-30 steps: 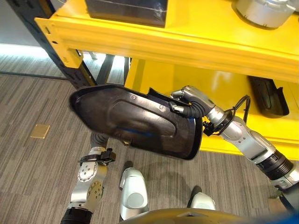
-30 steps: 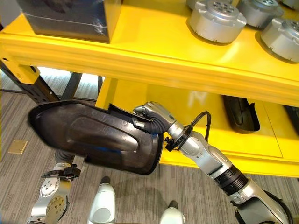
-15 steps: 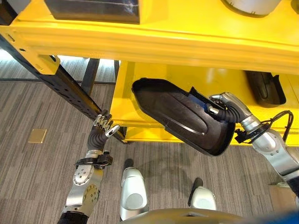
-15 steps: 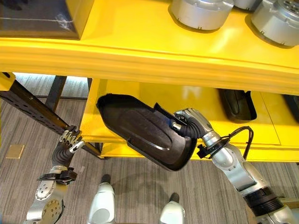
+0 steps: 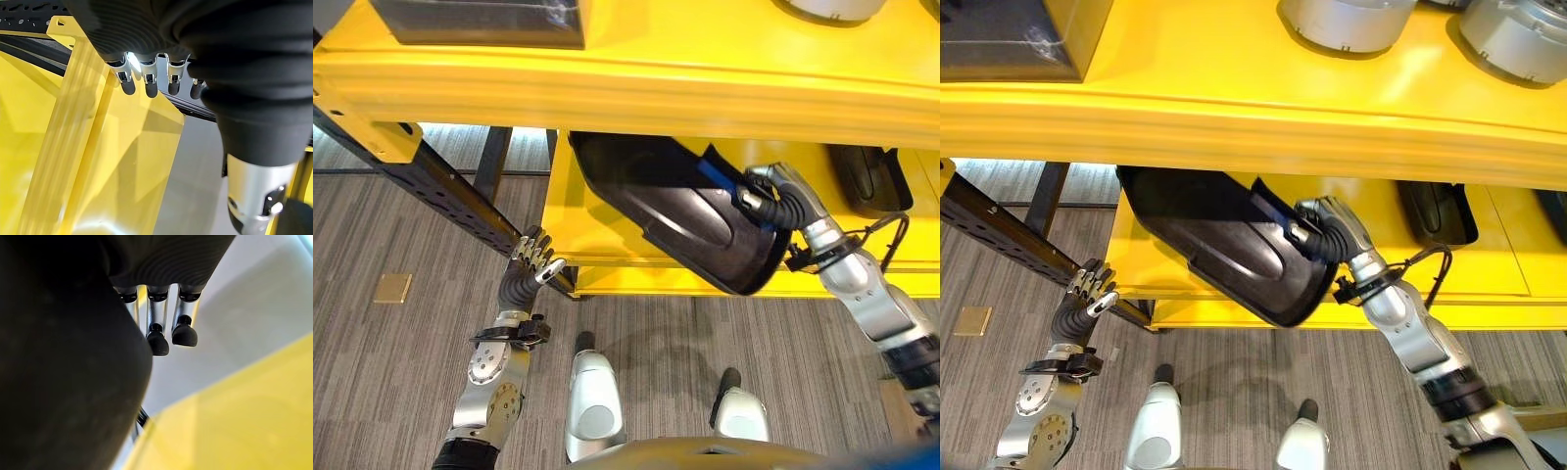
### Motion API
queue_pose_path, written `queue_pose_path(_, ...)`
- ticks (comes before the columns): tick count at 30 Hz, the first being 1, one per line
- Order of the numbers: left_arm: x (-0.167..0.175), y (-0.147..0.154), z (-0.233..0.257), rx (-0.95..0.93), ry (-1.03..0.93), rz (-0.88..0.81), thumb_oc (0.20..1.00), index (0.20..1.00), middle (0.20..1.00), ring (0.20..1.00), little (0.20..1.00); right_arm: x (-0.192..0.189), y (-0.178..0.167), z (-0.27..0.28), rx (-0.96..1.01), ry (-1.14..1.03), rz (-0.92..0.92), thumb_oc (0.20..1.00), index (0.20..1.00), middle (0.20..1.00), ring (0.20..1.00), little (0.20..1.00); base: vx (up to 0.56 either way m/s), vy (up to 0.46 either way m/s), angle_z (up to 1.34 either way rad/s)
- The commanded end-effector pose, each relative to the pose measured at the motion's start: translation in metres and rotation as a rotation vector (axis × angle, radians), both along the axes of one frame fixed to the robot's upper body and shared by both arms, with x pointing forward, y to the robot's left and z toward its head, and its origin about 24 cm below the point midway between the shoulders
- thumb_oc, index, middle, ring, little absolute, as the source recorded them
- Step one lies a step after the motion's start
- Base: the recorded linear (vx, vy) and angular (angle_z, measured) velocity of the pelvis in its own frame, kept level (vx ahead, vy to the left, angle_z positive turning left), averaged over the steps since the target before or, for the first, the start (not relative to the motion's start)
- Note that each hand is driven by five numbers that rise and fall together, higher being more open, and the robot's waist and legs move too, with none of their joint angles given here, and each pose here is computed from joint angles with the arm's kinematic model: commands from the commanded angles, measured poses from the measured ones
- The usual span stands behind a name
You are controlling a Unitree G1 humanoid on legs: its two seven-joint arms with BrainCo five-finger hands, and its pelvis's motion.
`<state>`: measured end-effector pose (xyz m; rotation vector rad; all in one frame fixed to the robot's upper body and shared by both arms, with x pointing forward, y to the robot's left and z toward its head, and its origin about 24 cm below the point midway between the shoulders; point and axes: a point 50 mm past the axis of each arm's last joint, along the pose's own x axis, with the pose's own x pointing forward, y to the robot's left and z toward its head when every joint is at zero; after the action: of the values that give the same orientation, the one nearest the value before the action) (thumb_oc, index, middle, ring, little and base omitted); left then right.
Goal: Move parts from the plastic box to the shelf.
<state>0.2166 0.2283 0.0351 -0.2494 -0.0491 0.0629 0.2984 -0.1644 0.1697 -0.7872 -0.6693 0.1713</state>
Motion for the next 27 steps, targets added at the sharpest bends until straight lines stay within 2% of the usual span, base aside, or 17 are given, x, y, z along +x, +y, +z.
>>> queue_pose_path(1,0.001,-0.006,0.011,0.003,-0.059,-0.028,1.0,1.0,1.0,1.0,1.0,0.009,0.004,0.027,0.208,-0.103,-0.012,0.2,0.2,0.2,0.2,0.2,0.0,-0.002,0.04)
queue_pose_path(13,0.006,-0.011,0.019,0.019,-0.067,-0.084,1.0,1.0,1.0,1.0,1.0,0.056,0.001,0.068,0.482,-0.137,-0.147,0.2,0.2,0.2,0.2,0.2,-0.03,0.007,0.02)
queue_pose_path(27,0.022,-0.038,0.034,0.023,-0.129,-0.177,1.0,1.0,1.0,1.0,1.0,0.063,-0.017,0.11,0.663,-0.259,-0.238,0.2,0.2,0.2,0.2,0.2,-0.09,0.046,-0.01)
